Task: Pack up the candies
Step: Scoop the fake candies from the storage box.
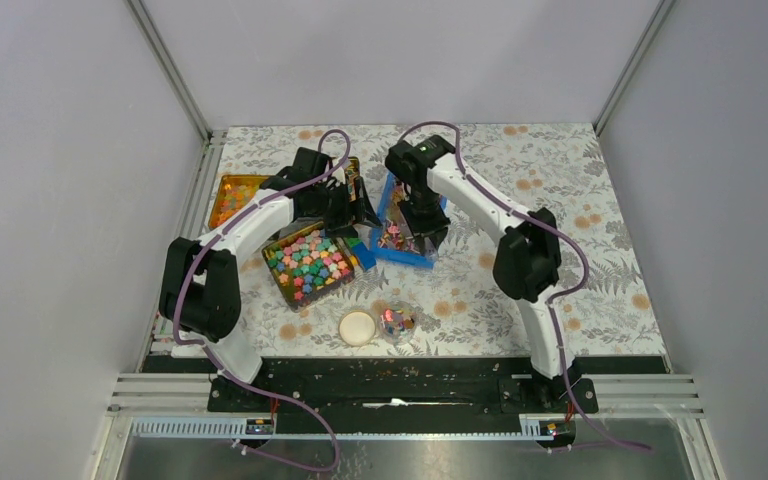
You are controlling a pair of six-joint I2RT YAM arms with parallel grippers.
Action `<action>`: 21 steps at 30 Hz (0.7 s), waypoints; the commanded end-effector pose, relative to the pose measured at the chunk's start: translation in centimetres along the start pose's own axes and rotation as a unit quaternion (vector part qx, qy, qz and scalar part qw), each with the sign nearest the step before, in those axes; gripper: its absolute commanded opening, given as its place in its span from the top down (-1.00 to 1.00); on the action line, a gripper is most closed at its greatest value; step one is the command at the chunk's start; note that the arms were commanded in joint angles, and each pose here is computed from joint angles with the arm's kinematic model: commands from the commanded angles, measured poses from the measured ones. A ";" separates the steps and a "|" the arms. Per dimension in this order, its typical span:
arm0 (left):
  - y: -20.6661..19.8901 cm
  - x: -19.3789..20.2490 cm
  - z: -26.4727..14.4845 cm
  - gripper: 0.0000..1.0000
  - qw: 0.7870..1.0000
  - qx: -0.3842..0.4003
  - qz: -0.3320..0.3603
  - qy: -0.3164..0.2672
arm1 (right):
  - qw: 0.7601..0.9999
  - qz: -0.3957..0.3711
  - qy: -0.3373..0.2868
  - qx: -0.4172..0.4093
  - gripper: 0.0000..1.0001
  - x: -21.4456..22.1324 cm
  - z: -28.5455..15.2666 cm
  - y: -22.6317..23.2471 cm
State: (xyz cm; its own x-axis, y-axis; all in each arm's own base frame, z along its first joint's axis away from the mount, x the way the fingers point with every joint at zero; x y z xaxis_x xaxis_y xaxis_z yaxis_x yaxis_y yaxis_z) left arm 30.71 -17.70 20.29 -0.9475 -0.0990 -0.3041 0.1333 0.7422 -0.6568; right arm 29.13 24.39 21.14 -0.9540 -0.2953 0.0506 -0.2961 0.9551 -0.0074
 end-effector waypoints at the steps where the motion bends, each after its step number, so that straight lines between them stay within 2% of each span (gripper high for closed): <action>1: -0.8 -0.4 -1.1 -0.50 0.999 0.019 0.020 -0.022 | 0.999 -0.008 -0.046 -0.009 1.00 2.2 -1.9 -1.2; 3: -0.8 -0.2 -1.2 -0.50 0.999 0.019 0.020 -0.025 | 0.998 -0.010 -0.063 -0.016 1.00 3.0 -2.1 -1.4; 21: -0.6 2.2 -2.6 -0.50 0.998 0.029 0.004 -0.047 | 0.995 -0.060 -0.070 -0.050 1.00 8.8 -2.8 -0.8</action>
State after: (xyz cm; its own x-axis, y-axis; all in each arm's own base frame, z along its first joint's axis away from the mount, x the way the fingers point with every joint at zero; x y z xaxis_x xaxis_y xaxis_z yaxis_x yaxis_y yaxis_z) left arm 28.25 -16.90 20.26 -0.9429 -0.1250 -0.3087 0.1221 0.7326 -0.6696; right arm 22.81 21.11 22.63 -0.9273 -0.3717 -0.0432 -0.3738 0.9254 0.0628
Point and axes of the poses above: each gripper's point midway between its finger pads, its own z axis out along the fingers, its own y axis along the line the jaws close on, x = y × z, the point moved 9 cm from there along -z, back along the fingers, and after that the axes turned 2 degrees about z, right-handed, at the moved point
